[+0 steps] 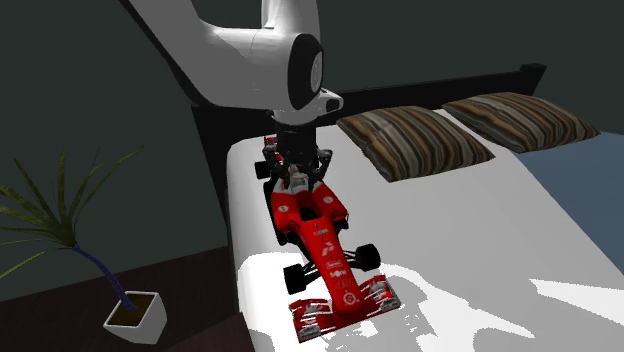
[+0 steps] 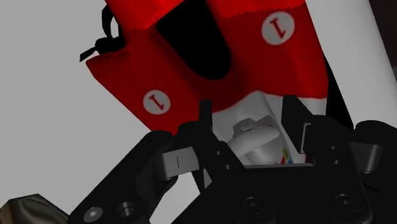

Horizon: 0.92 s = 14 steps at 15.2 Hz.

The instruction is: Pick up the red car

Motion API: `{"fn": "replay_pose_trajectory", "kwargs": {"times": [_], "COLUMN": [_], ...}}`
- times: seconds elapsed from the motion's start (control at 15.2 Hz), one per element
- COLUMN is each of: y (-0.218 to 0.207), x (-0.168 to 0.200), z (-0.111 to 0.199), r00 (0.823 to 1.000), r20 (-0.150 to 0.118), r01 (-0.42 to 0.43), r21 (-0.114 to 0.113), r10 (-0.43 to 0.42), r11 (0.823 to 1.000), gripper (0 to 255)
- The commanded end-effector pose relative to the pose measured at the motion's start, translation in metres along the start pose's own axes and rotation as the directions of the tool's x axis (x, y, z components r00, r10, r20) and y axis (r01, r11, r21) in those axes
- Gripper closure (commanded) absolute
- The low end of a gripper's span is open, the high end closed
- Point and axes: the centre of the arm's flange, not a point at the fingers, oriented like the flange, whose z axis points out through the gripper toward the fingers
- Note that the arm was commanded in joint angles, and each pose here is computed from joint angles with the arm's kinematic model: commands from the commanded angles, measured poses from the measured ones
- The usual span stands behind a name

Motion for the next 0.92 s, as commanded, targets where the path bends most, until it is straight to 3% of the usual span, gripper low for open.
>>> {"fn": "replay_pose_trajectory", "kwargs": {"times": [0.0, 0.4, 0.86], "y": [0.001, 0.002, 0.002], "x": [-0.001, -0.001, 0.001], "z": [0.001, 0.001, -0.036], "r00": [1.0, 1.0, 1.0], "r20": [0.002, 0.002, 0.002], "r01": [-0.002, -0.002, -0.002], "r21": [0.0, 0.0, 0.0], "r10": [0.002, 0.002, 0.002], "r11": [1.0, 1.0, 1.0], "gripper": [255, 255, 255]}}
